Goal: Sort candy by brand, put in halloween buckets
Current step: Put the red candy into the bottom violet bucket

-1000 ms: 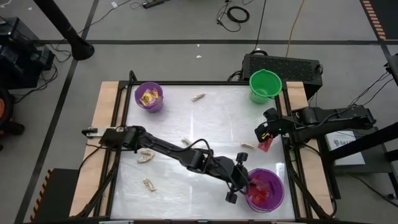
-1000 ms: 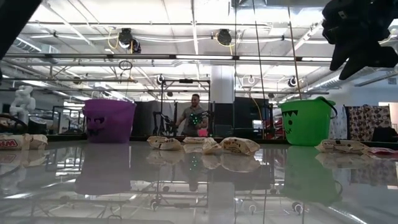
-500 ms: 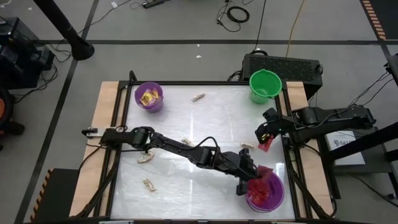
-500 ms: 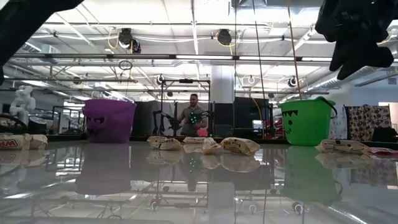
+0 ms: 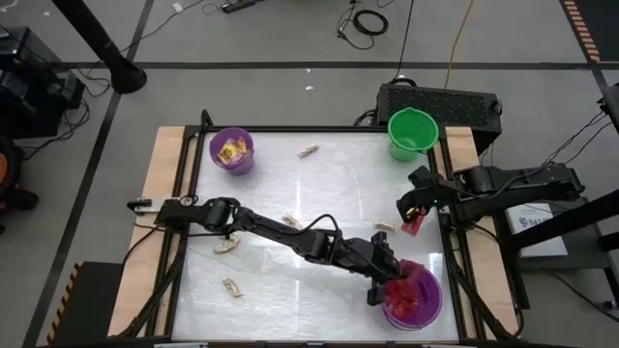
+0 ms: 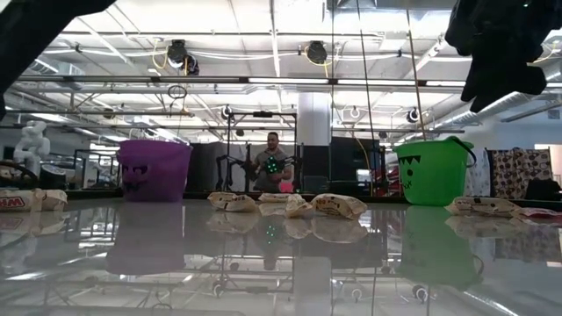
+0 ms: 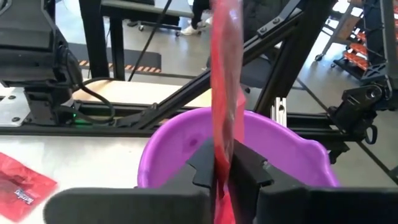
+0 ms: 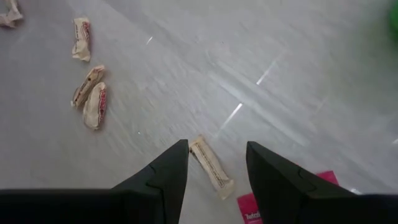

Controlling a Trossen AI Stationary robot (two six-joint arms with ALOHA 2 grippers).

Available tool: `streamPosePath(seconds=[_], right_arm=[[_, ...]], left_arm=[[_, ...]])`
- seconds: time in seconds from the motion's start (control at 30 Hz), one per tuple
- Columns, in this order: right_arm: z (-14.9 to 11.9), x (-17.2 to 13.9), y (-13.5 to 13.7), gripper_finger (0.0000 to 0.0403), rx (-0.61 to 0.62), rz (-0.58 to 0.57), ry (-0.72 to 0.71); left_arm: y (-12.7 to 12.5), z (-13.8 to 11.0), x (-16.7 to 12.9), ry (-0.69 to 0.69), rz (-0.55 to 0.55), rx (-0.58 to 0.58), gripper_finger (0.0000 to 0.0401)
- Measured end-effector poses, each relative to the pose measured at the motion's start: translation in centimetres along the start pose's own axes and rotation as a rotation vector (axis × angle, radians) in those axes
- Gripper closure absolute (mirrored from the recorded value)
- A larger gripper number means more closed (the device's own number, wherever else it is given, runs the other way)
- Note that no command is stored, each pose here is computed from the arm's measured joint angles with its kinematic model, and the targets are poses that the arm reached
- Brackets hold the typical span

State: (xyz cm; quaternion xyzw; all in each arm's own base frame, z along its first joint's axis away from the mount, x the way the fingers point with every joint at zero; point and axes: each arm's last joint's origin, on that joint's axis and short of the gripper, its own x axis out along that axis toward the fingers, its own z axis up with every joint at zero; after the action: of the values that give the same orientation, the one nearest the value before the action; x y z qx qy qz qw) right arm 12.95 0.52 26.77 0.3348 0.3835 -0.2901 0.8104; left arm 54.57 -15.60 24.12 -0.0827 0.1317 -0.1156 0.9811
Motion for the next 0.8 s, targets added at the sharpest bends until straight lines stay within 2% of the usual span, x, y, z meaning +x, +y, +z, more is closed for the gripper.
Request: streamPosePath(seconds=[0.17, 0.5, 0.67, 0.8], right_arm=[[0.0, 0.0, 0.0, 0.0248, -0.026, -0.006, -0.010], [0.1, 0.0, 0.0, 0.0248, -0.026, -0.013, -0.022], [0.0, 0.0, -0.2, 0.0248, -0.022, -0.027, -0.011], [-0.6, 0.0, -1.0, 0.0248, 0.097, -0.107, 0.046]], left_arm=[[0.0, 0.0, 0.0, 0.003, 0.005, 0.000, 0.0330], [0.1, -0.5, 0.0, 0.051, 0.018, 0.002, 0.0218], [0.3, 0.0, -0.5, 0.080, 0.028, 0.004, 0.0201], [0.8, 2.3, -2.6, 0.128, 0.054, 0.004, 0.0201]])
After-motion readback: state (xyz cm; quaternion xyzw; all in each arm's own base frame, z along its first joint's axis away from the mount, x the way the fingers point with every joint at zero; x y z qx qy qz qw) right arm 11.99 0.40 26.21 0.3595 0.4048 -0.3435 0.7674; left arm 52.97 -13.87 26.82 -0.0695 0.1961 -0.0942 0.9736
